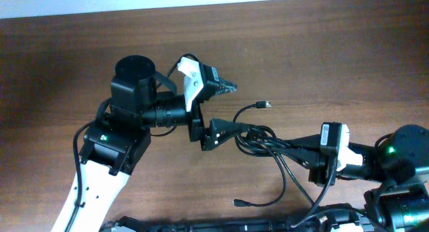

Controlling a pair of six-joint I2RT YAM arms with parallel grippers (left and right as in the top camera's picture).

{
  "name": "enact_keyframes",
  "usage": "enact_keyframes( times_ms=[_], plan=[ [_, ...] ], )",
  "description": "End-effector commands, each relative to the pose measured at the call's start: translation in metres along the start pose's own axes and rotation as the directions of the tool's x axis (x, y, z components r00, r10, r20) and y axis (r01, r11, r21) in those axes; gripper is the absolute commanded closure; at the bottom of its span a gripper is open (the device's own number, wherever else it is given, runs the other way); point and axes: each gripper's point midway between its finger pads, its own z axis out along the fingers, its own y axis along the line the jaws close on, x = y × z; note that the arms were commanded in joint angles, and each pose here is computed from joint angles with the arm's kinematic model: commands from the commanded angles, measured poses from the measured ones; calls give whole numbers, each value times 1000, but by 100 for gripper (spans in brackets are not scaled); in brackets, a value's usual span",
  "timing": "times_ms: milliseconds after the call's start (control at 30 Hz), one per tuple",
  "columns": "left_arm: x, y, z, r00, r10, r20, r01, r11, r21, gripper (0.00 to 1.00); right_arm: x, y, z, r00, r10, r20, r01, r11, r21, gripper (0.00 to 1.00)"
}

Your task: Untangle cables

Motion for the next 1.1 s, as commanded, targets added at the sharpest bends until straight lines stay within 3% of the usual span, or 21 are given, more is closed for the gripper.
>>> enact_keyframes(
  times_ms=[0, 67, 600, 767, 833, 900, 933, 967, 1067],
  plan=[
    [-3, -18, -1, 999, 38, 13, -39, 994, 105, 1, -7, 6, -1, 999, -31, 14, 31, 999, -19, 96],
    [-4, -29, -3, 996, 84, 25, -87, 981, 171, 1, -7, 6, -1, 999, -30, 14, 30, 999, -20, 96],
    [7, -19, 10, 999, 52, -3, -50, 980, 191, 1, -9, 6, -1, 999, -47, 21, 48, 999, -22, 96],
    [19, -5, 34, 996, 54, -68, -50, 997, 55, 4, -9, 6, -1, 999, -44, 21, 44, 999, -23, 96],
    [22, 0, 39, 995, 54, -84, -53, 998, 14, 20, -9, 6, -1, 999, -43, 21, 44, 999, -23, 96],
    [22, 0, 39, 995, 60, -84, -59, 998, 12, 46, -9, 6, -1, 999, -43, 21, 44, 999, -23, 96],
    [23, 2, 39, 994, 61, -86, -62, 998, 1, 76, -9, 6, -1, 999, -43, 21, 43, 999, -23, 96],
    [23, 5, 39, 994, 61, -88, -63, 998, -15, 100, -9, 6, -1, 999, -43, 21, 43, 999, -22, 96],
    [23, 19, 38, 995, 19, -94, -29, 995, -98, 100, -9, 6, -1, 999, -43, 21, 44, 999, -23, 96]
  ],
)
